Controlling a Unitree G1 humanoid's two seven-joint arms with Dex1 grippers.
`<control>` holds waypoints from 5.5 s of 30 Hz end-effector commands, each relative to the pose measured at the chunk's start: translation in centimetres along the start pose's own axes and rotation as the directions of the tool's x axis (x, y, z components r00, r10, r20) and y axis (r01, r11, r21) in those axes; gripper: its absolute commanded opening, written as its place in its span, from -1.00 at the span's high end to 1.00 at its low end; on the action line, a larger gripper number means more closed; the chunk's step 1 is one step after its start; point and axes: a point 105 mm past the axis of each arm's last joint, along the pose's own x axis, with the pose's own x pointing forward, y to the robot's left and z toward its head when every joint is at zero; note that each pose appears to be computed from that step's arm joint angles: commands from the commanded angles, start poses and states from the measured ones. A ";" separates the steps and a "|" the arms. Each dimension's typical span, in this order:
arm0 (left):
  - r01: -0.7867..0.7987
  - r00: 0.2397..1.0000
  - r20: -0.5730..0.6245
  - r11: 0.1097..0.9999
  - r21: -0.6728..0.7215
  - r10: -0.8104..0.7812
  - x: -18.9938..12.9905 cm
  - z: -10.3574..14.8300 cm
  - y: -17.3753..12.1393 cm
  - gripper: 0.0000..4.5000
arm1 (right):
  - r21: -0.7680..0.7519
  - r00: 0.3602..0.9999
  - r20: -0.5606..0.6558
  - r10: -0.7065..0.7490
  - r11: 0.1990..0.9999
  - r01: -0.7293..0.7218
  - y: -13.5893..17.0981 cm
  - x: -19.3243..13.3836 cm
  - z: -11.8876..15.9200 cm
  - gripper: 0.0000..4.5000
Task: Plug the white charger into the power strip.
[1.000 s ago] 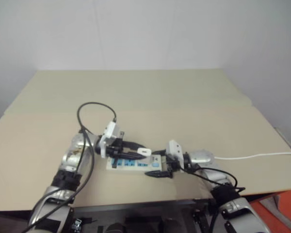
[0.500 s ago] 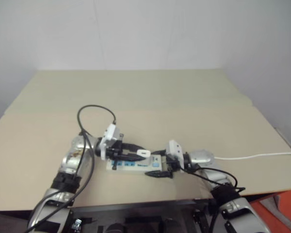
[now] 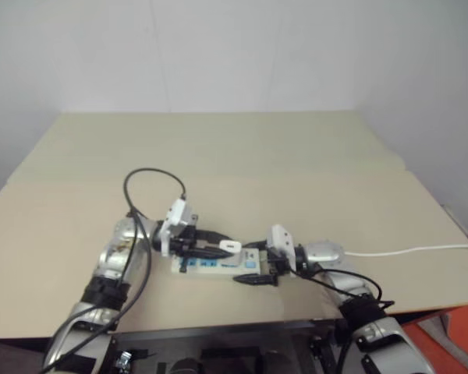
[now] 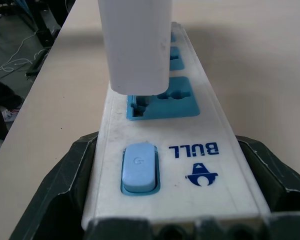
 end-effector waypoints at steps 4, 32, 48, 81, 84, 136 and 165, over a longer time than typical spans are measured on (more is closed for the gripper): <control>-0.010 1.000 -0.017 1.000 0.015 0.010 -0.6 0.0 0.0 0.56 | -0.030 1.000 0.005 0.011 0.999 -0.011 -0.1 0.0 0.7 -0.53; -0.049 0.997 -0.060 0.998 0.028 0.051 -1.3 -1.9 -0.3 0.56 | -0.029 1.000 0.002 0.024 0.999 -0.024 -0.1 -0.1 0.8 -0.53; -0.078 0.994 -0.077 0.997 -0.027 0.076 -1.2 -3.4 -1.8 0.56 | -0.033 1.000 -0.005 0.030 0.999 -0.030 -0.3 -0.2 0.9 -0.53; -0.059 0.973 -0.229 0.994 -0.088 0.038 -2.0 -6.2 -3.7 0.56 | -0.027 0.999 0.005 0.041 0.999 -0.040 0.1 0.5 0.7 -0.53; -0.061 0.970 -0.239 0.995 -0.085 0.039 -2.1 -6.3 -3.7 0.56 | -0.024 0.999 0.006 0.042 0.999 -0.042 0.1 0.6 0.5 -0.53; -0.099 0.926 -0.376 0.981 -0.169 0.029 -1.1 -9.1 -4.7 0.56 | -0.021 0.999 0.009 0.054 0.998 -0.054 0.3 0.7 0.5 -0.53; -0.134 0.955 -0.266 0.991 0.019 0.134 -5.0 -2.8 -2.8 -0.98 | -0.016 0.997 0.018 0.071 0.997 -0.071 0.5 1.0 0.6 -0.53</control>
